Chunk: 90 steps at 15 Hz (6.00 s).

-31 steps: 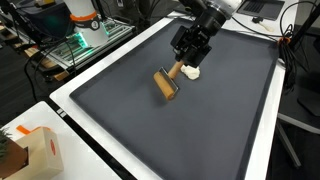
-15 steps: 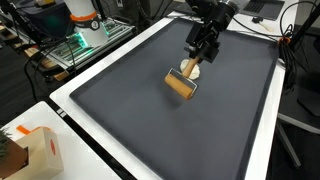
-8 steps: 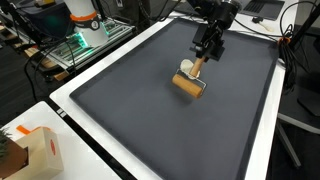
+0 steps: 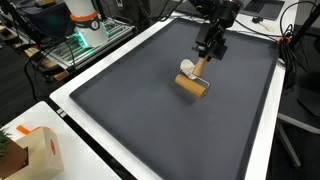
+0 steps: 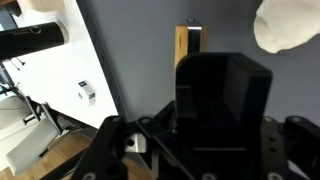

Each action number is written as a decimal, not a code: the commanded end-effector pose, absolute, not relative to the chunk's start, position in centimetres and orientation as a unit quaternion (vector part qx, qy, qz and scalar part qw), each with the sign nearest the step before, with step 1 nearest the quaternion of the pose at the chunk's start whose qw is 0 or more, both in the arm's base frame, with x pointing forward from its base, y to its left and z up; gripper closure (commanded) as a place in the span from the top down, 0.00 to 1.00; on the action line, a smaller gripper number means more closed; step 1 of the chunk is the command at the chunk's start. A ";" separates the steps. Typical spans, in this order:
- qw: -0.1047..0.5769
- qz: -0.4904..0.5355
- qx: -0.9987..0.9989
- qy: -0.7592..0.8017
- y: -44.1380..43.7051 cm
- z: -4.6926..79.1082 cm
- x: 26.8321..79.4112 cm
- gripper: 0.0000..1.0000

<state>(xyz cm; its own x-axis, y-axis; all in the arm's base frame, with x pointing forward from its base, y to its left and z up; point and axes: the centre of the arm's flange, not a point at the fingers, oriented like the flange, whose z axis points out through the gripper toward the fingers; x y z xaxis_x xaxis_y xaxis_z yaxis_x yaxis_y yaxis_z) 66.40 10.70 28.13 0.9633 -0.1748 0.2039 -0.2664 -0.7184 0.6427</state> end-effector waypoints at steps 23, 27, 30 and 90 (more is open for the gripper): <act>-0.006 -0.012 0.961 0.275 0.6 43.6 61.4 0.19; -0.041 -0.023 0.926 0.376 0.3 45.3 59.9 0.19; -0.045 -0.038 0.889 0.453 0.8 46.3 58.9 0.19; -0.040 -0.005 0.724 0.689 6.0 31.2 57.5 0.19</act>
